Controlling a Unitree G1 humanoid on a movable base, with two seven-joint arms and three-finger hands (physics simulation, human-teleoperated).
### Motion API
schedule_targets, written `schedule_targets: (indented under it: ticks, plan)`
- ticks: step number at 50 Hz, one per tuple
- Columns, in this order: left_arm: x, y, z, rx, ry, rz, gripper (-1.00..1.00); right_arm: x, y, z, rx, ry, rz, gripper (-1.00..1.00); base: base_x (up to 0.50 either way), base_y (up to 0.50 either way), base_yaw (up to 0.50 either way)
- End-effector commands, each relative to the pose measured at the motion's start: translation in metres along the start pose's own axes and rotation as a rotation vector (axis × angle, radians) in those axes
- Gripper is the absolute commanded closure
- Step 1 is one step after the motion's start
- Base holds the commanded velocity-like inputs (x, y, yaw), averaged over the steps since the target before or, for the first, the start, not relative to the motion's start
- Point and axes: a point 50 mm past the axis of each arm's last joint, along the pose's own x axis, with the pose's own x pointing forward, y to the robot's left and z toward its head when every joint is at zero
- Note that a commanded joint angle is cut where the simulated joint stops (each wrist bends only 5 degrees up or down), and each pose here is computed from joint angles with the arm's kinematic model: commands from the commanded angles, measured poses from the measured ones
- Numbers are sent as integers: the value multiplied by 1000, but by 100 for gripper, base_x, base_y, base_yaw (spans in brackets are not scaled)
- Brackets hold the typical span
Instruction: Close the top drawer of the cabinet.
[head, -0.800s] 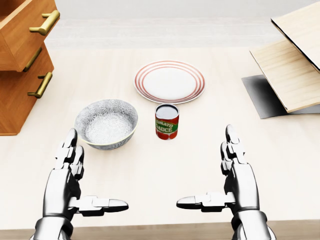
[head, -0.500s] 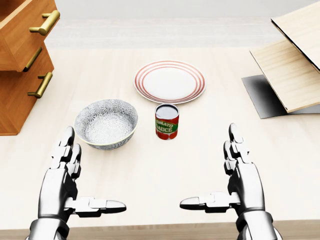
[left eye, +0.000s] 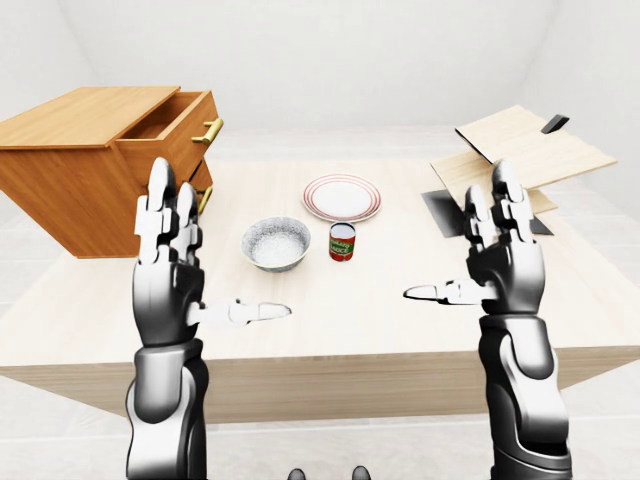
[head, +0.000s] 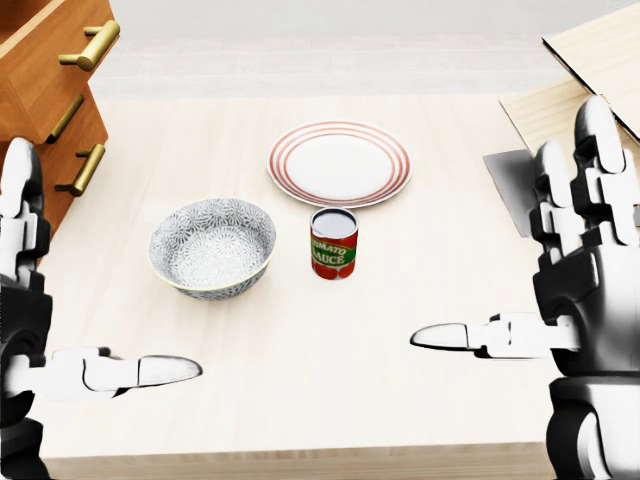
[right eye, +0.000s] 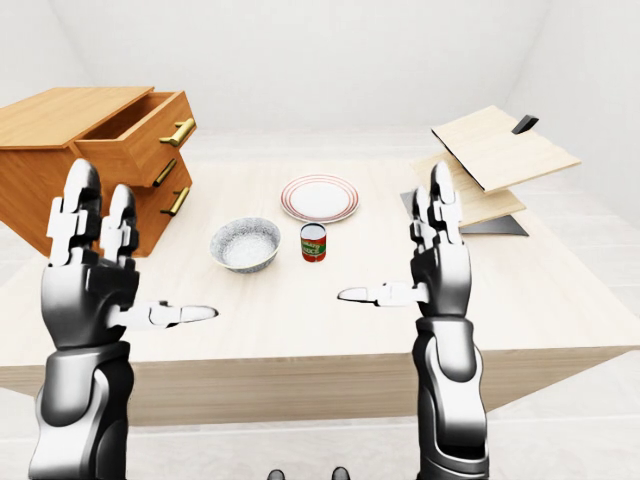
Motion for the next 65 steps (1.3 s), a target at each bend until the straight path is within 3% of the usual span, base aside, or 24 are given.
schedule_targets:
  ticks: [1,3,12,26,32,39,47,65]
  plan:
    - [2,4,50,24,-235,6,-100,5,-6,37,-34,-163,-1,-100,0,0,0]
    - [2,6,52,-13,-246,16,-100,6,-8,44,-34,-199,-8,-100,0,0,0]
    - [1,7,65,5,-310,16,-100,8,-10,61,-49,-277,-8,-100,0,0,0]
    - [0,10,62,3,-294,25,-100,3,-10,74,-66,-331,-2,-100,0,0,0]
    - [0,10,63,10,-294,22,-100,0,-10,97,-50,-444,-2,-100,0,0,0]
    - [0,10,61,7,-288,24,-100,-2,-10,94,-61,-426,6,-100,0,0,0]
    - [-1,11,62,9,-292,27,-100,-7,-8,110,-47,-508,9,-100,0,0,0]
    - [-1,15,63,10,-292,40,-100,-11,-6,118,-40,-546,17,-100,0,0,0]
